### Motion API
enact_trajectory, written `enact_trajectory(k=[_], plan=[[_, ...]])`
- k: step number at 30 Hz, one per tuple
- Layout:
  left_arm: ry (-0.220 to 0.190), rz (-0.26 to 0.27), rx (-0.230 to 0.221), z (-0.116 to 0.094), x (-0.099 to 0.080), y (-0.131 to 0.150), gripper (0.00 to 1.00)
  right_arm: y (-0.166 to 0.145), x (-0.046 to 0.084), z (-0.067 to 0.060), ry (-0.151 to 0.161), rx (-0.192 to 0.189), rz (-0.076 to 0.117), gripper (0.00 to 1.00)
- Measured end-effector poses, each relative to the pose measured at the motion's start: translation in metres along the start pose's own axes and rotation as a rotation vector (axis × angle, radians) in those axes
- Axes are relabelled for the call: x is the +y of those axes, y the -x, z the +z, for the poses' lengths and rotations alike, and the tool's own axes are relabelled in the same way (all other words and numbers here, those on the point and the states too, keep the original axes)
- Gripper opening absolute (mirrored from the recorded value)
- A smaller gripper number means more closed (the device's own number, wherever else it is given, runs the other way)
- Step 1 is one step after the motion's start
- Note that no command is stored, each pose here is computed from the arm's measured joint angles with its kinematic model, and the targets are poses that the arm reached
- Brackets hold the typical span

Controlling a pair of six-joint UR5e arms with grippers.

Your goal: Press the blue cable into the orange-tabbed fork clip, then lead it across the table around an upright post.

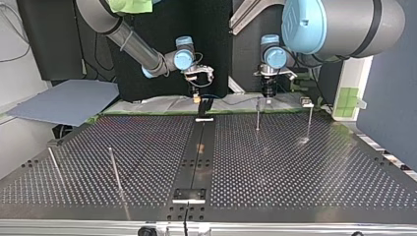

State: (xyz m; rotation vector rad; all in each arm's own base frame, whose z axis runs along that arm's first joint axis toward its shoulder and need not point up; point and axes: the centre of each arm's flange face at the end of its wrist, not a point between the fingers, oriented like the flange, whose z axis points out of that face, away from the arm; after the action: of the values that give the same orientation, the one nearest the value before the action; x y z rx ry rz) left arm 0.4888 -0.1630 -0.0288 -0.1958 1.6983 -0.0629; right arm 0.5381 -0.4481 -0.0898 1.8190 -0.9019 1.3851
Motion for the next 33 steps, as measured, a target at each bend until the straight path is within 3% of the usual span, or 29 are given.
enact_trajectory(k=[13,31,33], plan=[[0.005,-0.018,-0.006,0.023,0.002,0.011,0.0,-0.012,0.001,0.011,0.002,0.013,-0.003,0.0],[0.016,-0.027,0.013,0.042,0.01,0.02,0.0,-0.029,0.026,0.032,0.039,0.016,0.007,0.0],[0.01,-0.022,0.014,0.043,0.011,0.021,0.15,-0.029,0.028,0.033,0.04,0.014,0.007,0.0]])
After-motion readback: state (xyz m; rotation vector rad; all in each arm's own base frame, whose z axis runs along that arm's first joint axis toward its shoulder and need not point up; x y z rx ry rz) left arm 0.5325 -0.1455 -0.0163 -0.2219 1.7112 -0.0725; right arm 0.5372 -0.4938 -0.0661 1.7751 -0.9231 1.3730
